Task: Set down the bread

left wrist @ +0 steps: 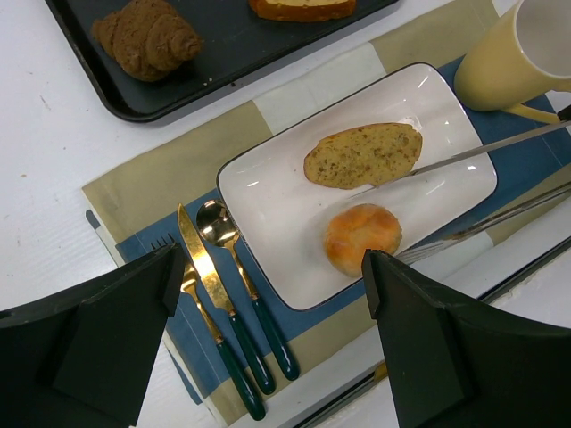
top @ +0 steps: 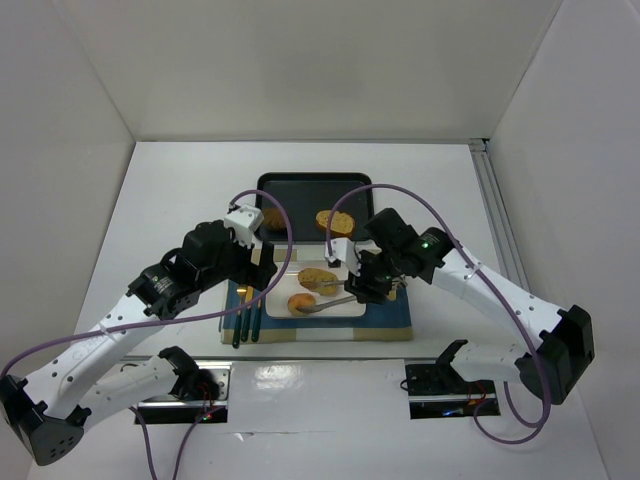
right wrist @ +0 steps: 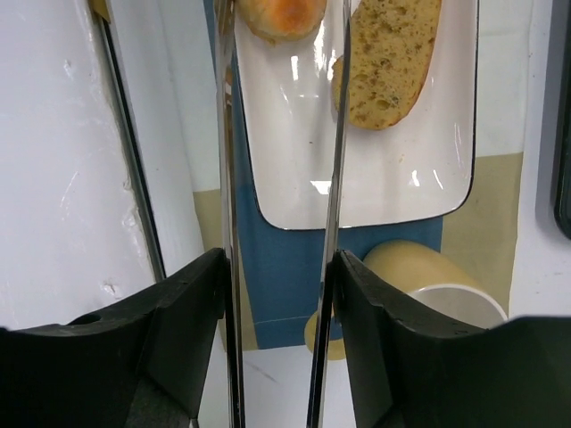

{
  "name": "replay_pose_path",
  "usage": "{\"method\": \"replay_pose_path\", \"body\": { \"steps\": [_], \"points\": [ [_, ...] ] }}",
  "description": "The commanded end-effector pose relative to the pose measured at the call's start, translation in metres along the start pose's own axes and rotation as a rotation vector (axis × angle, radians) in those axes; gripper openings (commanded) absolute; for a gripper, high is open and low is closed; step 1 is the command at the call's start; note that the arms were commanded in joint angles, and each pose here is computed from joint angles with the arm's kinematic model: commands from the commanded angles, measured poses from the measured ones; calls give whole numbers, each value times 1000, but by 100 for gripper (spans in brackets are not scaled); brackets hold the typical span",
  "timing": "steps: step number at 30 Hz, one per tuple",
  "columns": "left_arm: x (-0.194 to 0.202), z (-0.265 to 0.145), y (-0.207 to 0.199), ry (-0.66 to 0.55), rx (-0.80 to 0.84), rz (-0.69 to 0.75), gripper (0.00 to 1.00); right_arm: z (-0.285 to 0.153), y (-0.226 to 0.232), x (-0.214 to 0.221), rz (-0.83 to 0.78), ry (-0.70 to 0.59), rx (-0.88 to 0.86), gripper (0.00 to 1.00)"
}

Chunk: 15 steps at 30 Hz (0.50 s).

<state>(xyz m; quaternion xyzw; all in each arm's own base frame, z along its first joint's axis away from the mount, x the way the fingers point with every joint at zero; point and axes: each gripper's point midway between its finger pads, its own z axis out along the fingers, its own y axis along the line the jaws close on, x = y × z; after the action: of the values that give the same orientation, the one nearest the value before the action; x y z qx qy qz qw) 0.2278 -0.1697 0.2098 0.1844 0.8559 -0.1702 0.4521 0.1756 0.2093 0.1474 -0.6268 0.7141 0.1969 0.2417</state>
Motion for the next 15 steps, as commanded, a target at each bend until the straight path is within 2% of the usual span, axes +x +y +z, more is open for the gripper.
{"method": "replay_pose_path", "body": {
  "steps": [1,7,15],
  "points": [
    [-10,-1,1,-41,-8,-16,100,-2,-5,-8,-3,-14,32,60],
    [-10,-1,1,-41,-8,-16,100,-19,-19,-26,-41,-58,104,60],
    [-8,1,1,-32,-10,-15,100,-75,-47,-53,-69,-175,267,60]
  ]
}}
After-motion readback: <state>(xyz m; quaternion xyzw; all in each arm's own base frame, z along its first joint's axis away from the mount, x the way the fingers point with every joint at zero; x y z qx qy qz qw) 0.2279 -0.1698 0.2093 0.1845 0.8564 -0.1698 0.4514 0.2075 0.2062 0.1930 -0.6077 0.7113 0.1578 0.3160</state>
